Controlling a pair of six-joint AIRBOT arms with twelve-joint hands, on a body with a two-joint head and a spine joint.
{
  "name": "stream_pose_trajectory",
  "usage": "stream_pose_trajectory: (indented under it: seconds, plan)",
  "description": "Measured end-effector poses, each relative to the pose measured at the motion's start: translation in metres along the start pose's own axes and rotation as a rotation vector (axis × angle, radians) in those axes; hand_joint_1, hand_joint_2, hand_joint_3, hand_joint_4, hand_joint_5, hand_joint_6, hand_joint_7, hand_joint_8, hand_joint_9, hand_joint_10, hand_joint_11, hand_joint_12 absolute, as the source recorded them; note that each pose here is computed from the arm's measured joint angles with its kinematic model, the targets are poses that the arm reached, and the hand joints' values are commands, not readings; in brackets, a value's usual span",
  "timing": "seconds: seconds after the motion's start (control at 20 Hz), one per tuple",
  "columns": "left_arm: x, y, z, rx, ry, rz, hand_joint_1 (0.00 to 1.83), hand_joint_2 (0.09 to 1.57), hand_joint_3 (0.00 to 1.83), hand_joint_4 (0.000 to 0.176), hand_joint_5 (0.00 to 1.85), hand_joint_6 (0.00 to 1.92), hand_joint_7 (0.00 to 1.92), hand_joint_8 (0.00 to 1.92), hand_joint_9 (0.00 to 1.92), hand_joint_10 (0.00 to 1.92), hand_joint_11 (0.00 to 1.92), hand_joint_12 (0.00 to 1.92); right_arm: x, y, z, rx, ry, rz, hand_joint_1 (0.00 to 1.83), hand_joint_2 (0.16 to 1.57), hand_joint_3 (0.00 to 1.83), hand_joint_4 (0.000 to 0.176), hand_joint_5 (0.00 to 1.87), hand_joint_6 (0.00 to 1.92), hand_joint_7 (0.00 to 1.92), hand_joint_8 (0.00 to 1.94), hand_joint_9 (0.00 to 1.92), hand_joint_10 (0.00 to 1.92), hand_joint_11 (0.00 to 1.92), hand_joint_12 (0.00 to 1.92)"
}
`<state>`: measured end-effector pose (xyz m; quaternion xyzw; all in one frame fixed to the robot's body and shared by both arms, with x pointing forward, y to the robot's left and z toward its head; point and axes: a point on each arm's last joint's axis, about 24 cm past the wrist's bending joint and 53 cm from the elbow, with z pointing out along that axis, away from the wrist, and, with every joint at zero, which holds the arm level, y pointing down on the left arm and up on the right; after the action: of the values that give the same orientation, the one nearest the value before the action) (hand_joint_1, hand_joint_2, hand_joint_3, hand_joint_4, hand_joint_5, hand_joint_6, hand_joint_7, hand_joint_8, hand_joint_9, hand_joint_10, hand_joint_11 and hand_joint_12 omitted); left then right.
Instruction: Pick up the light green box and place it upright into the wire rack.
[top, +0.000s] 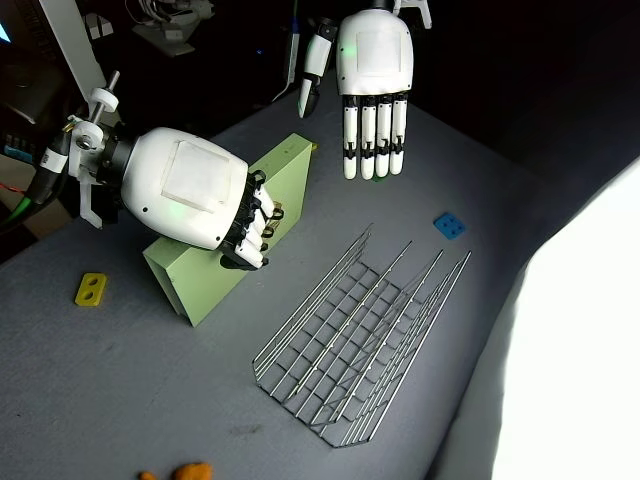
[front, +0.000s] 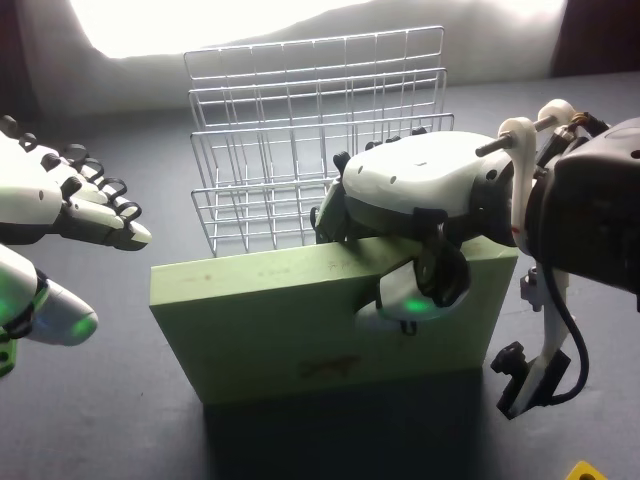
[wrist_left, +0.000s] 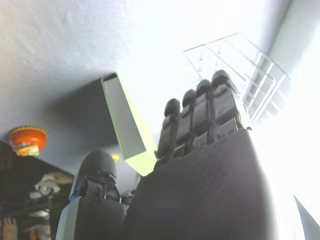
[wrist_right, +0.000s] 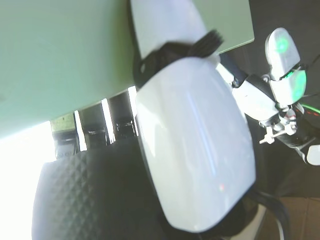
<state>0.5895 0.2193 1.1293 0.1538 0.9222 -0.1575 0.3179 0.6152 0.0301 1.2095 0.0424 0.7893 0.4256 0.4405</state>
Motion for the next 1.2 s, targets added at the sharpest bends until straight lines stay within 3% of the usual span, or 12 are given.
stream_pose_trajectory:
  seconds: [0.2,0.35,0.55,0.85,0.95,1.15,1.2]
  plan:
    - [0.0,0.0,0.0,0.0,0.0,-0.001,0.01,1.28,0.0,0.0,0.1,0.01,0.04,0.01,0.0,0.0,0.0,0.0,-0.011,0.006,-0.002,-0.012,-0.02,0.008,1.39,1.08,0.0,0.0,1.04,0.74,1.1,0.85,0.93,1.24,0.74,1.42]
    - [0.001,0.001,0.0,-0.002,0.004,0.0,0.01,1.29,0.0,0.0,0.1,0.01,0.04,0.01,0.0,0.0,0.0,0.0,-0.048,0.023,-0.011,-0.046,-0.098,0.003,1.39,1.08,0.0,0.0,1.0,0.8,1.08,0.87,0.94,1.24,0.75,1.41]
    - [0.002,0.001,0.001,-0.002,0.005,0.0,0.0,1.28,0.0,0.0,0.09,0.01,0.06,0.01,0.02,0.01,0.0,0.0,-0.068,0.033,-0.018,-0.066,-0.141,-0.005,1.39,1.09,0.0,0.0,1.01,0.77,1.05,0.89,0.93,1.29,0.71,1.48]
    - [0.002,0.001,0.001,-0.002,0.004,0.0,0.0,1.28,0.0,0.0,0.09,0.01,0.05,0.01,0.02,0.01,0.0,0.0,-0.092,0.049,-0.026,-0.117,-0.214,-0.061,1.39,1.09,0.0,0.0,1.02,0.74,1.07,0.89,0.92,1.27,0.69,1.47]
    - [0.002,0.001,0.001,-0.002,0.005,0.0,0.05,1.28,0.0,0.0,0.12,0.02,0.07,0.01,0.02,0.01,0.0,0.0,-0.1,0.054,-0.03,-0.139,-0.243,-0.072,1.39,1.1,0.0,0.0,0.97,0.81,1.04,0.9,0.94,1.29,0.74,1.46]
    - [0.002,0.001,0.001,-0.002,0.005,0.0,0.0,1.29,0.0,0.0,0.07,0.0,0.03,0.0,0.0,0.0,0.0,0.0,-0.115,0.068,-0.037,-0.182,-0.304,-0.13,1.39,1.07,0.0,0.0,1.01,0.79,1.1,0.78,0.99,1.19,0.77,1.46]
    - [0.002,0.001,0.001,-0.002,0.005,0.0,0.02,1.29,0.0,0.0,0.09,0.01,0.05,0.01,0.0,0.0,0.0,0.0,-0.118,0.071,-0.038,-0.193,-0.318,-0.149,1.39,1.08,0.0,0.0,1.01,0.79,1.07,0.86,0.96,1.22,0.74,1.45]
